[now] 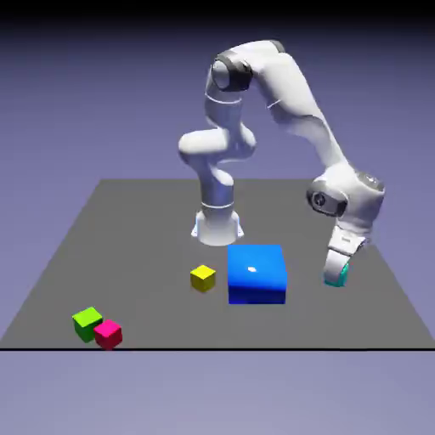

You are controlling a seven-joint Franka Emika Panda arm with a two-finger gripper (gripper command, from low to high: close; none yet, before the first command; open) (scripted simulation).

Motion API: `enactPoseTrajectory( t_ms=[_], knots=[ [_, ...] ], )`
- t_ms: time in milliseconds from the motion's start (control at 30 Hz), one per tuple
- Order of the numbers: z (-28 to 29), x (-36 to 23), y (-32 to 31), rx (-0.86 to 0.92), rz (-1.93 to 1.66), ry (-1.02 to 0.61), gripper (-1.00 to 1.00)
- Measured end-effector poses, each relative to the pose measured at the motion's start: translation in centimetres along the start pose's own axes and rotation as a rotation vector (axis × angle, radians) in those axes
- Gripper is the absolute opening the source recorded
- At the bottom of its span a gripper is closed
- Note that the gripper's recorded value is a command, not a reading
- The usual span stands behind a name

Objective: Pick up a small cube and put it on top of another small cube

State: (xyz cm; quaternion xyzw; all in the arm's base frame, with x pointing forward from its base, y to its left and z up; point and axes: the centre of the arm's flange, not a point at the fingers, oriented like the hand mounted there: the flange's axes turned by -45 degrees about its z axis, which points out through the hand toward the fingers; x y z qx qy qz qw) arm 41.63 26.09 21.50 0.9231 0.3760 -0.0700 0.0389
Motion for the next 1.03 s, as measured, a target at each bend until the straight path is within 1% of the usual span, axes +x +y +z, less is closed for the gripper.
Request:
enactPoseTrajectory(
  t_ms=[133, 167, 267, 400, 467, 533, 733, 767, 833, 1033],
  knots=[
    [-0.9, -6.2, 8.6, 0.051, 0.353, 0.023, -1.00],
    [-0.7, -8.8, 11.2, 0.066, 0.454, 0.016, -1.00],
    [-0.3, -16.1, 15.7, 0.119, 0.714, 0.000, -1.00],
    [0.6, -24.5, 17.3, 0.212, 1.001, -0.008, -1.00],
    [1.9, -28.1, 16.6, 0.236, 1.064, -0.068, -1.00],
    [2.1, -28.4, 16.4, 0.234, 1.060, -0.082, -1.00],
    [8.6, -27.9, 15.3, 0.233, 1.061, -0.083, -1.00],
    [8.9, -27.9, 15.2, 0.233, 1.061, -0.083, 1.00],
    [8.9, -27.9, 15.2, 0.232, 1.060, -0.083, 1.00],
    [2.4, -28.3, 16.3, 0.233, 1.060, -0.083, 1.00]
  ],
)
